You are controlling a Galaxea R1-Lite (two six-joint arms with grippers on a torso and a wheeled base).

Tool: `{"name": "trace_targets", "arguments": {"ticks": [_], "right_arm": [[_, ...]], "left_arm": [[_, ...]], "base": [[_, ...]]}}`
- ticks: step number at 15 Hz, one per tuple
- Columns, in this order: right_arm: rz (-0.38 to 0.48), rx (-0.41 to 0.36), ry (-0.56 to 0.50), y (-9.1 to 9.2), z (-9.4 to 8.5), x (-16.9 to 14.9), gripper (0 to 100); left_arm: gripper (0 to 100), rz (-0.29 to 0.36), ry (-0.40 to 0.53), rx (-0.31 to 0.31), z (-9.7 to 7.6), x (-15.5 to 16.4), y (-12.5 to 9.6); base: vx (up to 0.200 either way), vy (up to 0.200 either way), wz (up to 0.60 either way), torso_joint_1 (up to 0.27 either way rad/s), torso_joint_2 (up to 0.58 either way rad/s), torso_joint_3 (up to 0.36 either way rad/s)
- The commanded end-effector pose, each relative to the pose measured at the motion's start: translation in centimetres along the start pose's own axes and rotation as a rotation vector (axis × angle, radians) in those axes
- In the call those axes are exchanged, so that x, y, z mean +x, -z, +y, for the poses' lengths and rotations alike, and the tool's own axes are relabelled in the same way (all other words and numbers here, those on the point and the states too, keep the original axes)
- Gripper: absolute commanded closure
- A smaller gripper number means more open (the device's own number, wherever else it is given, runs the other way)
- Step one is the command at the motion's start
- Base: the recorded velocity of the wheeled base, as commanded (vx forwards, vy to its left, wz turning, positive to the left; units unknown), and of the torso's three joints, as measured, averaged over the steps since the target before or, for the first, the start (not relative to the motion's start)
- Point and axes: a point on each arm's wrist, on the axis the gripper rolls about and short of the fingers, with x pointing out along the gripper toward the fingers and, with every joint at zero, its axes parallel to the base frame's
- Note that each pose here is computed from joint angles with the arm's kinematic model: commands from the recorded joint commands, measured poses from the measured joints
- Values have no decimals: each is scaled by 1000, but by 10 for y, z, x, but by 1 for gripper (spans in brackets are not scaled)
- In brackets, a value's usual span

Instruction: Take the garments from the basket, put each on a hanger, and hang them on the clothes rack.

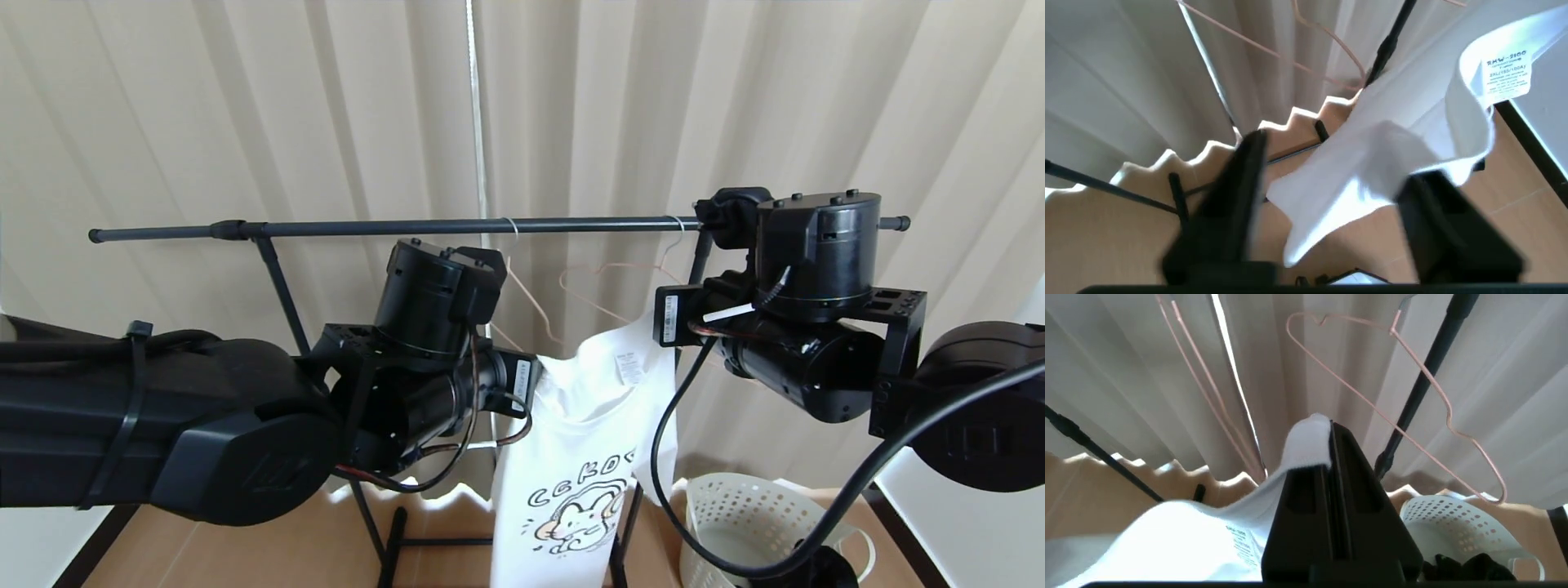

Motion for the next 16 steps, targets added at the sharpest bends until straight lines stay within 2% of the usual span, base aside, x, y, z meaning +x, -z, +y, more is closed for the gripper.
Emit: {"name": "trace_targets", "arguments": {"ticks": [1,6,9,11,15,16], "right_arm": [[-2,4,8,-1,-2,1,100],[1,7,29,-1,-7,8,100],[-11,20,54,-6,-14,12,100],[-9,19,57,-5,-15,13,100],[-6,19,55,-4,-16,10,100],[-1,10,42,-3,-17,4,100]], "left_arm": [[0,-6,1,-2,1,-4,-2],[0,18,98,8,10,-32,8],[0,40,132,71,15,-44,18],[0,56,147,98,16,-45,24],[0,52,146,94,17,-43,21],[0,54,126,82,20,-34,18]], "base": [[0,0,0,0,0,0],[0,0,0,0,0,0],[0,0,0,0,0,0],[0,0,0,0,0,0],[0,0,0,0,0,0],[0,0,0,0,0,0]]}}
